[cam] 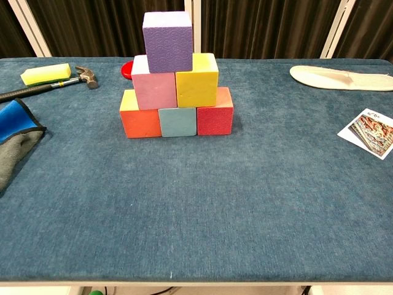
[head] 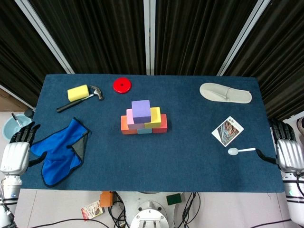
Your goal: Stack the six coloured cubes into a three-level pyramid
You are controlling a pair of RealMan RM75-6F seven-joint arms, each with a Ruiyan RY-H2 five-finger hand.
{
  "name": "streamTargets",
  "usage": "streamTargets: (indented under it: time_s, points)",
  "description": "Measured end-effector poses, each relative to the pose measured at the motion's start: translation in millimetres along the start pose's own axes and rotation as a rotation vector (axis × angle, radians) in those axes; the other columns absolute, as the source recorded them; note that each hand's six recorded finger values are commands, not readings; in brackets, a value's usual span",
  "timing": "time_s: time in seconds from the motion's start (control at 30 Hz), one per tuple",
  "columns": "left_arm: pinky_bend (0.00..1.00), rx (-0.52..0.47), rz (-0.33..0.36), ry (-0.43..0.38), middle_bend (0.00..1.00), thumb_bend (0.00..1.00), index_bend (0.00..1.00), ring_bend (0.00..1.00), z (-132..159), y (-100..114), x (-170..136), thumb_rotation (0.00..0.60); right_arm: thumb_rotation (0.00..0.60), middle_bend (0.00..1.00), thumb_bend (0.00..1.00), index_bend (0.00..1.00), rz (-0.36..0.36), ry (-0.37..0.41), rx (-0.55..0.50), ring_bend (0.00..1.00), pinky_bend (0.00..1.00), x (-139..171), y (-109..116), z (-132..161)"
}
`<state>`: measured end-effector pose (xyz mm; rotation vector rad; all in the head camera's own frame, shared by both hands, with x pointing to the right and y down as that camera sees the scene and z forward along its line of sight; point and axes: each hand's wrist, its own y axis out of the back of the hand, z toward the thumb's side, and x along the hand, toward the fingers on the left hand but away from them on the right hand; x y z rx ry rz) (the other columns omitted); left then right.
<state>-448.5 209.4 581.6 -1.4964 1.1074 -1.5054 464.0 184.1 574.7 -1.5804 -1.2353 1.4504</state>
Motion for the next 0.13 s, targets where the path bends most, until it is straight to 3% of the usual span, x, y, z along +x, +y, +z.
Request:
streamTargets:
  time_s: [0.13]
  points:
    - [0.19, -0.003, 0.019, 0.012, 0.07, 0.20, 0.11, 0.09, -3, -2, -25, 0.593, 0.600, 0.00, 0.19, 0.00, 0.009, -0.027, -0.043, 0.00, 0.00, 33, -10, -21]
